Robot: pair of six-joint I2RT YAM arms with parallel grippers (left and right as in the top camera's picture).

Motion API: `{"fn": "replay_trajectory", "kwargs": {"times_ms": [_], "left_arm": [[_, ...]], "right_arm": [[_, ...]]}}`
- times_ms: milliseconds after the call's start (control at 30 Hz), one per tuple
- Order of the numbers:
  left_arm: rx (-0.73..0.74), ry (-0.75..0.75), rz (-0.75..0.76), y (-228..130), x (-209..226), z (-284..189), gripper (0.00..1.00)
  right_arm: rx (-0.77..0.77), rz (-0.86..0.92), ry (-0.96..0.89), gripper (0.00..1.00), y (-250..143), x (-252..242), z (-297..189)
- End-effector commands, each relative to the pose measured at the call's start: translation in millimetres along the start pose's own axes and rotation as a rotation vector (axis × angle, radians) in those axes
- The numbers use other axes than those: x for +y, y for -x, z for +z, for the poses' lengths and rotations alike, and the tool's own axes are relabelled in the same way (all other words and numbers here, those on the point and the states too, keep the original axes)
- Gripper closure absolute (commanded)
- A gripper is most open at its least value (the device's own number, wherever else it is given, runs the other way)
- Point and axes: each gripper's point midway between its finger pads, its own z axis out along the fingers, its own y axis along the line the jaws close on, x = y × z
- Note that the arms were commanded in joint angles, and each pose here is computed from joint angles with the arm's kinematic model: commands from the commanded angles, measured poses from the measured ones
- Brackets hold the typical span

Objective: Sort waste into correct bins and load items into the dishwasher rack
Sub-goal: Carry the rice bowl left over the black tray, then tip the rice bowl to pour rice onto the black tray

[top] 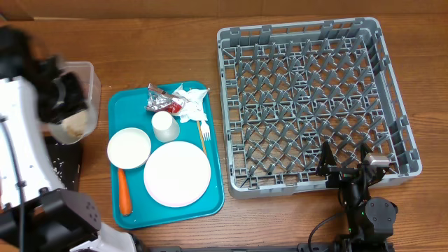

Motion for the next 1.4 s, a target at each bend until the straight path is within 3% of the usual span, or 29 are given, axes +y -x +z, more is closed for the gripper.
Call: {"fn": "replay_trajectory", "kwargs": {"times_ms": [0,333,567,667,833,967,1267,1367], "left_arm": [[-0.030,-0.179,-0.084,1,10,-19,0.96],[-0.122,-0.338,-0.358,7,86,-34,0.96],[-0.176,-0.422,-0.495,5,128,-14,0.96],[-0.220,-0.488,-0.503,7,136,-10,0.96],[-0.263,-0.465,-0.508,9,154,-1,0.96],[-0.261,-0.475,-0.594,9,163,2,0.96],[-0.350,-0.450,-0.572,14,188,-6,0.96],[-0.396,-0.504,-0.534,18,187,-15,0.96]], "right_arm": [[-0.010,-0.004,-0.001,0.00,1,-1,0],[-0.010,-0.004,-0.001,0.00,1,-1,0],[-0.010,-0.004,-0.001,0.00,1,-1,0],[-0.010,-0.004,-0.001,0.00,1,-1,0],[-0.010,-0.004,-0.001,0.00,1,-1,0],[-0.010,-0.004,-0.001,0.00,1,-1,0],[-0.010,-0.004,-0.001,0.00,1,-1,0],[-0.010,-0.004,-0.001,0.00,1,-1,0]]}}
